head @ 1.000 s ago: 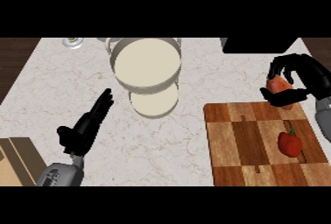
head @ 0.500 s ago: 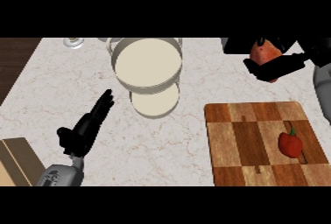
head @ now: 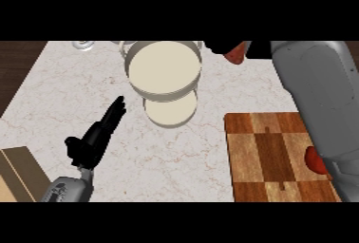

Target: Pick the sweet potato from the cutting board and place it in the tiered basket

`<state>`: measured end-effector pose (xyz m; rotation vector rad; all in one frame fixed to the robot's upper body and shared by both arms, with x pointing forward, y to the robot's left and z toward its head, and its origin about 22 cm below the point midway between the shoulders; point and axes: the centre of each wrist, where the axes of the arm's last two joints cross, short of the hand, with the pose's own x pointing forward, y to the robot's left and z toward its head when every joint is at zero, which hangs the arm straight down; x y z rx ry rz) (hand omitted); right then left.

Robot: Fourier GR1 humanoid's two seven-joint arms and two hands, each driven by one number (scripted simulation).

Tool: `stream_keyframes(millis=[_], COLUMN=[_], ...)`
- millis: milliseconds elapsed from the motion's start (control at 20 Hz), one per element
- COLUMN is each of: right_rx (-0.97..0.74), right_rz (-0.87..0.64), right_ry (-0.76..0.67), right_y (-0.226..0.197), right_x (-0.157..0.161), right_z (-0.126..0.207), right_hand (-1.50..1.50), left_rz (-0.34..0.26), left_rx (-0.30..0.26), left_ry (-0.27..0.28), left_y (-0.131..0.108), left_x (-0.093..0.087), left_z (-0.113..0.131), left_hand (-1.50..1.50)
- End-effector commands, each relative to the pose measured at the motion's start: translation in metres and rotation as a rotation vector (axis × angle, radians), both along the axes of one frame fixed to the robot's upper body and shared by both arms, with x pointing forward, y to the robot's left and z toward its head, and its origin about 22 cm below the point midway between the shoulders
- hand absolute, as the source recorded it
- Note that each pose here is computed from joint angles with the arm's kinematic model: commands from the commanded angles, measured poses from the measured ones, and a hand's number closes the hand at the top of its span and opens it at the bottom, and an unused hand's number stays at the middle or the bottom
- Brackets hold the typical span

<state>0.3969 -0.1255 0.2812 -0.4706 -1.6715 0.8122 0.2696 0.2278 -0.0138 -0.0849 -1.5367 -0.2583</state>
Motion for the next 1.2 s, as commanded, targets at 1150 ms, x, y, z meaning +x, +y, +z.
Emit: stream_keyframes(millis=[1150], right_rx=[0.084], right_rz=[0.105], right_ry=[0.229], right_y=[0.126], right_x=[0.041], right_z=[-0.044], right_hand=[1.50], left_rz=[-0.031], left_rx=[-0.016], left_ry=[-0.005], left_y=[-0.022], left_x=[0.005], left_z=[-0.008], left_hand=[0.00])
